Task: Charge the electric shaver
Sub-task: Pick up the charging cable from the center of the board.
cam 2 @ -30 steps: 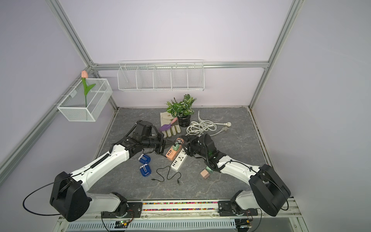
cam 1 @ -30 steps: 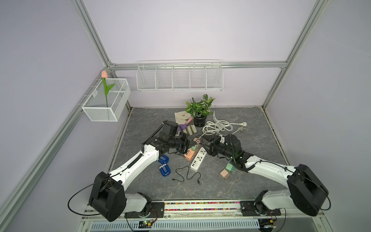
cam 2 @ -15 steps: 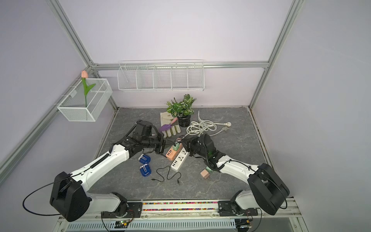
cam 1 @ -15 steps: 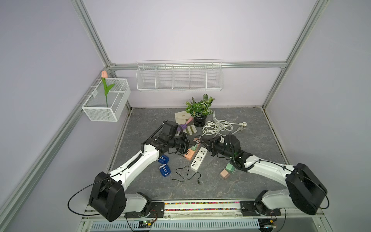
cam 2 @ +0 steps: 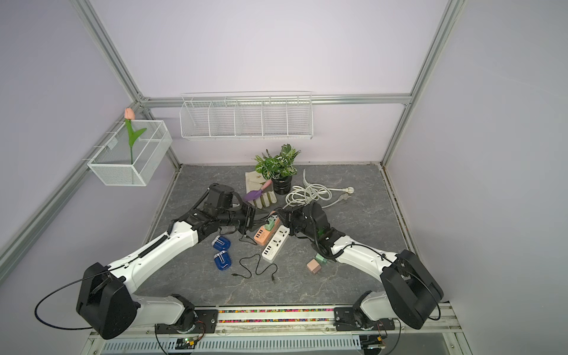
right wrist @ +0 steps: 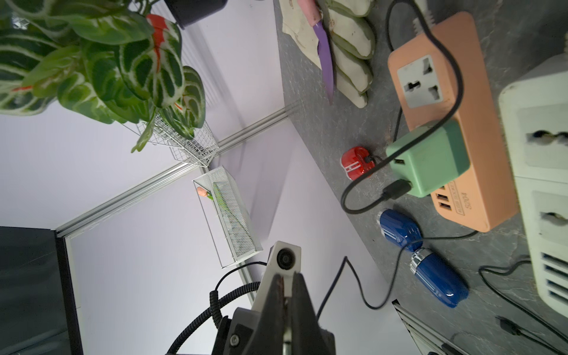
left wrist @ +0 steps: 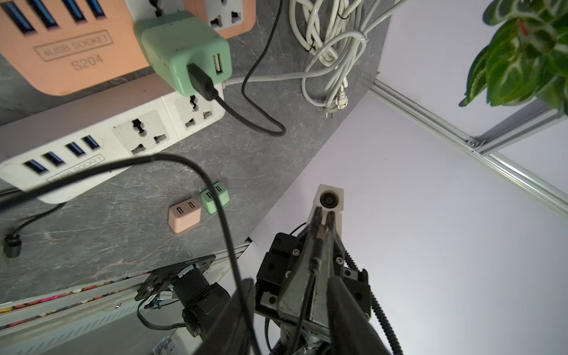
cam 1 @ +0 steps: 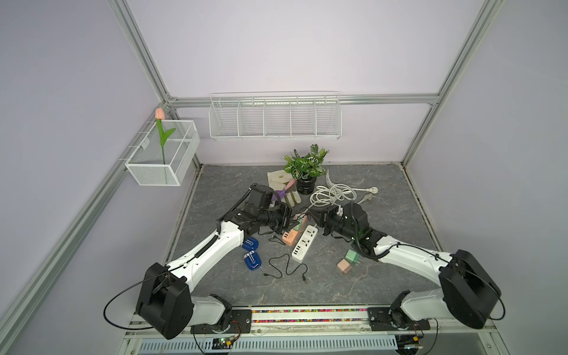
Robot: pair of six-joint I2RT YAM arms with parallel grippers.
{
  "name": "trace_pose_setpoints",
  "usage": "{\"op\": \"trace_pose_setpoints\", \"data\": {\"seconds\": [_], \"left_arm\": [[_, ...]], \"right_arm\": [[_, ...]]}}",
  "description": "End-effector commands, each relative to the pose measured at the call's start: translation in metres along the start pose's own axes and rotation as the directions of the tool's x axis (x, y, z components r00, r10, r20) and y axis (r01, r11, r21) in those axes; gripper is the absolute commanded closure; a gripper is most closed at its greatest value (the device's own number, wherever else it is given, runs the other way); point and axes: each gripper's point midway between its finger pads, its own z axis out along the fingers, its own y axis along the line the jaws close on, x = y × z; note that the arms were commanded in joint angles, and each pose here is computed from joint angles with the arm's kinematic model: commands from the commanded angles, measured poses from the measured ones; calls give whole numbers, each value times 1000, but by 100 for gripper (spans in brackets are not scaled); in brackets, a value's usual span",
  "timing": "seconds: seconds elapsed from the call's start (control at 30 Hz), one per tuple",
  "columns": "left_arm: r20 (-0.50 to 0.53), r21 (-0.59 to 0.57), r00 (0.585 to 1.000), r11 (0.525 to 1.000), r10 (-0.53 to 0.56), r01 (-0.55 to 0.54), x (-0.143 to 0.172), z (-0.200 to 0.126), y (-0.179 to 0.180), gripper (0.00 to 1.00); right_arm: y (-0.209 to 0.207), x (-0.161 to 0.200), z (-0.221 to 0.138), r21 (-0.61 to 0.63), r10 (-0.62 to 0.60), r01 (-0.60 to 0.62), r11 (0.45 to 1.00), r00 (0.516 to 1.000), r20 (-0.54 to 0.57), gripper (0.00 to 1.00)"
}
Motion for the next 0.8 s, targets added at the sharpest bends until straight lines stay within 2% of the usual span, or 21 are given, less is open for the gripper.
{"op": "trace_pose_setpoints", "data": {"seconds": [0.0,0.1,0.27,0.43,0.53,0.77], "left_arm": [[21,81,1000,997,10,-12,1,4,-23,55],[21,131,1000,991,19,-21,2,10,-33,56],[16,141,1000,990,20,-22,1,16,-33,59],[11,143,1000,990,8,-10,-2,21,-29,79],[11,141,1000,990,8,-10,-3,22,-28,87],[0,126,1000,992,6,-6,-3,26,-24,88]], "right_arm": [[14,3,2,-27,95,-95,995,995,4,93],[15,4,6,-33,107,-107,994,994,-1,93],[17,7,10,-27,110,-111,993,994,-17,93],[17,6,9,-32,118,-118,992,993,-14,93],[17,5,8,-34,122,-122,992,992,-12,93],[16,4,9,-38,130,-130,991,991,-10,93]]}}
